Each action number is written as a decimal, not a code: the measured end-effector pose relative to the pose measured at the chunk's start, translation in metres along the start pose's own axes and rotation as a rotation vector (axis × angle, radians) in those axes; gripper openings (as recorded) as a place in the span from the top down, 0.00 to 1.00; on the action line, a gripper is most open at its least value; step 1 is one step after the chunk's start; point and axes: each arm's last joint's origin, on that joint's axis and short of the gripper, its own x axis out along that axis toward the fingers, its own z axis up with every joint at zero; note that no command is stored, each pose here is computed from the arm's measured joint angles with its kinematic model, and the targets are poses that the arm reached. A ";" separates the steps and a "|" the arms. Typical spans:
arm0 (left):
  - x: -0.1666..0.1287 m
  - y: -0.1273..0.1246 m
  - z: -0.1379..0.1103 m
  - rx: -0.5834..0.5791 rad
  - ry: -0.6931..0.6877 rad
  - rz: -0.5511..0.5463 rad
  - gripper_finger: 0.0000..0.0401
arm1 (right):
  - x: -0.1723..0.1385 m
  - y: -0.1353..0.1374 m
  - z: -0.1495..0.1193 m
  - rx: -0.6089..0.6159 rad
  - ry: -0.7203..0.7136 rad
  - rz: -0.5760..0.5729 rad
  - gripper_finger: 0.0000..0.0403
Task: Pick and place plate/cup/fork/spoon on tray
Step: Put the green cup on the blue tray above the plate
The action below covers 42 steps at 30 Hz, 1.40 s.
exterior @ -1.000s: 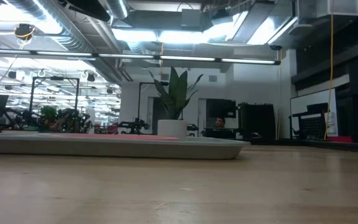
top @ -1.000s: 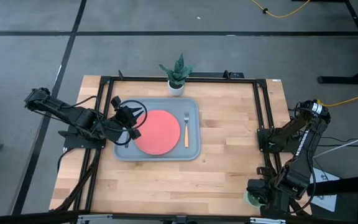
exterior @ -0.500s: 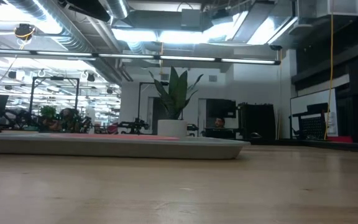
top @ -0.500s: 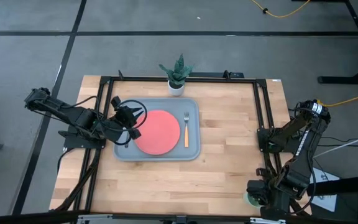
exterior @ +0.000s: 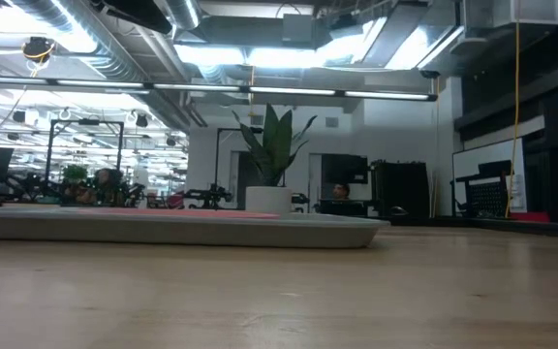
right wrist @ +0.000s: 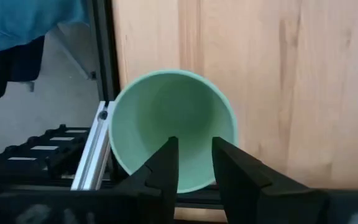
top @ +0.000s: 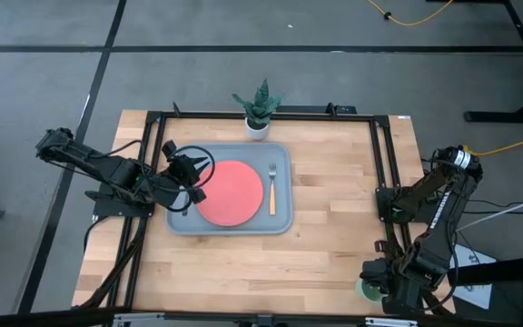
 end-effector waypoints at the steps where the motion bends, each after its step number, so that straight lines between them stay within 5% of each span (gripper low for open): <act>1: 0.000 0.000 0.000 0.000 0.000 0.000 0.87 | 0.000 0.000 0.000 0.000 0.000 -0.002 0.75; 42: 0.000 0.000 0.000 0.001 0.000 -0.001 0.87 | 0.050 0.005 0.003 -0.077 0.072 -0.251 0.75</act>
